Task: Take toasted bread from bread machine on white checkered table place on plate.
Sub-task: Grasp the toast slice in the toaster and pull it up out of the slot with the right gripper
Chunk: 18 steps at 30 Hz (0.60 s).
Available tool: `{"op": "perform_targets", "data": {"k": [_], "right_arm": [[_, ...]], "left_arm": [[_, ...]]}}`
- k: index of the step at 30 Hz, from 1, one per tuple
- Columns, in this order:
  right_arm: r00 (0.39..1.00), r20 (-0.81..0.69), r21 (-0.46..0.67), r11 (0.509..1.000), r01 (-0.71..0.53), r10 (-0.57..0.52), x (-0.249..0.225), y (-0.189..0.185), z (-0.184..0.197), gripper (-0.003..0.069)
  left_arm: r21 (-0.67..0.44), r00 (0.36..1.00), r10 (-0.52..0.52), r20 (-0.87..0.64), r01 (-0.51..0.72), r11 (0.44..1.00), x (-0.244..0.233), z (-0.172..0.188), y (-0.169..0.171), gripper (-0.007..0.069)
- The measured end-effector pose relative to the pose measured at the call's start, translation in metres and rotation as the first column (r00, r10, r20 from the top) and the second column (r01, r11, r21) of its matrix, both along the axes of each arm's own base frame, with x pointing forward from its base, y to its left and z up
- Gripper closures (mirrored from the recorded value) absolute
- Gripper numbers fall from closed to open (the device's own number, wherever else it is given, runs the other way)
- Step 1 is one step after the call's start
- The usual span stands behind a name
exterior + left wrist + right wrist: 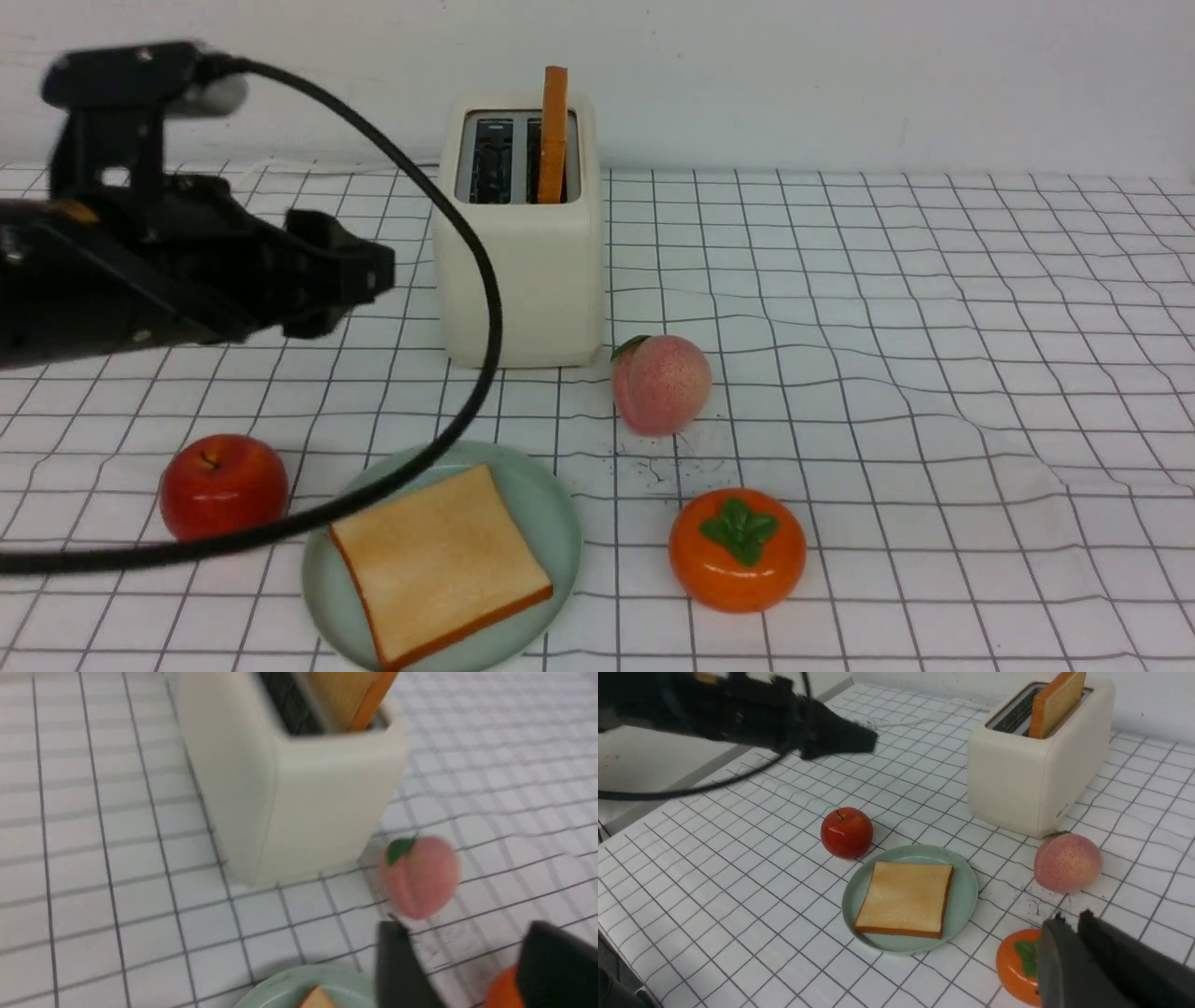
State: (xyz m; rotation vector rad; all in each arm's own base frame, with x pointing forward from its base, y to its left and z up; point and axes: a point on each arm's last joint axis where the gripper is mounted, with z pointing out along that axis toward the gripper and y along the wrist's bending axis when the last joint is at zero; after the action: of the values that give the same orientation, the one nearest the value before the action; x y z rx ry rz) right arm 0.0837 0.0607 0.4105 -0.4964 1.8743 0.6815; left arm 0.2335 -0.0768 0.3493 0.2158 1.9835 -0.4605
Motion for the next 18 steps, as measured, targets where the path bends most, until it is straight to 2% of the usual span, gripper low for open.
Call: {"op": "perform_targets", "data": {"k": [1,2,3,4,7,12,16,18], "right_arm": [[1.000,-0.016,-0.005,1.000,0.012,-0.012,0.001,-0.001,-0.001,0.0608],[1.000,-0.023,-0.001,1.000,0.017,-0.017,0.002,-0.001,-0.002,0.0608],[0.997,-0.060,-0.011,0.999,0.043,-0.044,0.006,-0.003,-0.005,0.0608],[0.993,-0.099,-0.011,0.998,0.063,-0.064,0.012,-0.004,-0.008,0.0608],[0.973,-0.208,-0.018,0.995,0.101,-0.103,0.030,-0.005,-0.017,0.0608],[0.928,-0.363,-0.021,0.996,0.084,-0.086,0.070,-0.001,-0.030,0.0608],[0.911,-0.413,-0.035,0.999,-0.030,0.013,0.109,0.026,-0.028,0.0641],[0.918,-0.391,-0.062,0.993,-0.101,0.069,0.124,0.052,-0.021,0.0655]], "left_arm": [[-0.004,1.000,-0.013,0.014,0.013,1.000,-0.009,0.007,0.001,0.0428],[-0.006,1.000,-0.021,0.021,0.021,1.000,-0.013,0.010,0.001,0.0446],[-0.005,0.998,-0.055,0.039,0.056,0.998,-0.031,0.020,0.003,0.0573],[-0.006,0.996,-0.074,0.047,0.075,0.997,-0.042,0.025,0.004,0.0627],[-0.021,0.993,-0.098,0.068,0.099,0.995,-0.072,0.033,0.009,0.0638],[-0.012,0.988,-0.075,0.138,0.077,0.997,-0.112,0.030,0.022,0.0638],[-0.015,0.975,-0.050,0.218,0.054,0.998,-0.150,0.019,0.034,0.0638],[-0.025,0.961,-0.035,0.273,0.044,0.999,-0.165,0.017,0.038,0.0638]]}}
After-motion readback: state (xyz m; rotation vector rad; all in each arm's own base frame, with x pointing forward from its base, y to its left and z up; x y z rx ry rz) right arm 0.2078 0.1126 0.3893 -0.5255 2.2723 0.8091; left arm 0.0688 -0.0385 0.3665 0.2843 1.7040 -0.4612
